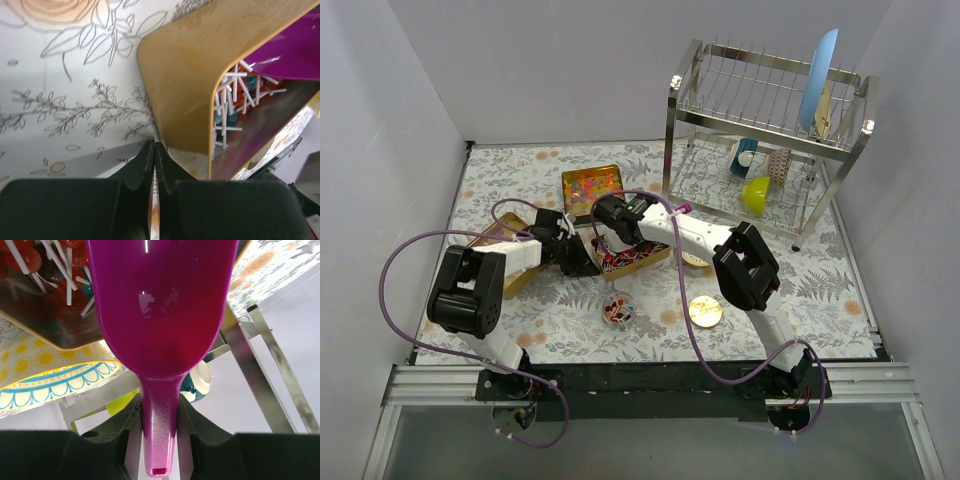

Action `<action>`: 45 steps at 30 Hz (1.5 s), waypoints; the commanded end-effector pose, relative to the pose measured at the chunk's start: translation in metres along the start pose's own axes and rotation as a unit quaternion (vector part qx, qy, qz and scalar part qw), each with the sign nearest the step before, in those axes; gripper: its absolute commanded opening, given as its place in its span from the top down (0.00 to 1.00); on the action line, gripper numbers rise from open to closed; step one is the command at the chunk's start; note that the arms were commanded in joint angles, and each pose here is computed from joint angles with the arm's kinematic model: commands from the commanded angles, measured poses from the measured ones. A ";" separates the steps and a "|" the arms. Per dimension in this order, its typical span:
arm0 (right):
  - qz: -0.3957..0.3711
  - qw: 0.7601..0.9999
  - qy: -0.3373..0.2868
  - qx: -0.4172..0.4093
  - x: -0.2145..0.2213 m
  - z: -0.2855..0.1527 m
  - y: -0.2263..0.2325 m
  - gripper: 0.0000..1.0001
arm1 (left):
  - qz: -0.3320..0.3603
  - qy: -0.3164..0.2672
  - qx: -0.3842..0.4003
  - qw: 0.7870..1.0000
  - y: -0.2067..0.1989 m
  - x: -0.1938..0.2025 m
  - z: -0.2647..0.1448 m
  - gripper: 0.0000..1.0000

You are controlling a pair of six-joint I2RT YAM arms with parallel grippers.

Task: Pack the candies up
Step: Scoop the fake candies from the storage box.

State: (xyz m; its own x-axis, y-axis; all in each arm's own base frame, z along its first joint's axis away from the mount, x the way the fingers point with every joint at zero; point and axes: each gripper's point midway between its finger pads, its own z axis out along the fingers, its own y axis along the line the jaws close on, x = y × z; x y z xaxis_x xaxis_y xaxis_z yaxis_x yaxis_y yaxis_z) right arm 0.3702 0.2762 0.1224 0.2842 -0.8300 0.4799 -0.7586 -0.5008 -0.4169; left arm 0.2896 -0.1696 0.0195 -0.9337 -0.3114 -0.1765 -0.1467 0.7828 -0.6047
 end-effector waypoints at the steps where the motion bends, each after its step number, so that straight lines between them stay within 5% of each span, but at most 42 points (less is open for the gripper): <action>1: -0.111 0.994 0.022 -0.001 0.000 0.000 -0.003 0.99 | 0.004 -0.010 -0.002 1.000 -0.003 -0.012 0.005 1.00; 15: -0.077 0.993 -0.077 -0.049 -0.062 0.000 0.022 0.99 | 0.011 -0.011 -0.009 1.000 -0.006 -0.024 0.010 1.00; 35: 0.098 0.957 -0.254 -0.099 -0.025 0.003 0.053 0.99 | 0.120 -0.023 0.012 0.992 -0.035 -0.018 -0.049 1.00; 45: 0.124 0.951 -0.270 -0.085 -0.016 -0.009 0.046 0.99 | 0.174 -0.028 0.040 0.983 -0.059 -0.015 -0.082 0.81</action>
State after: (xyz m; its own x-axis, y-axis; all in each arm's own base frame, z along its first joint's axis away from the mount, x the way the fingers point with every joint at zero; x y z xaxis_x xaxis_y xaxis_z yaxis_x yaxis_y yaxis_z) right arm 0.3240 0.2640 0.0748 0.3247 -0.9453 -0.0300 -0.9173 -0.3070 -0.2537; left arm 0.2917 -0.1649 0.0950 -0.9209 -0.1126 -0.3731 0.1272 0.8182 -0.5607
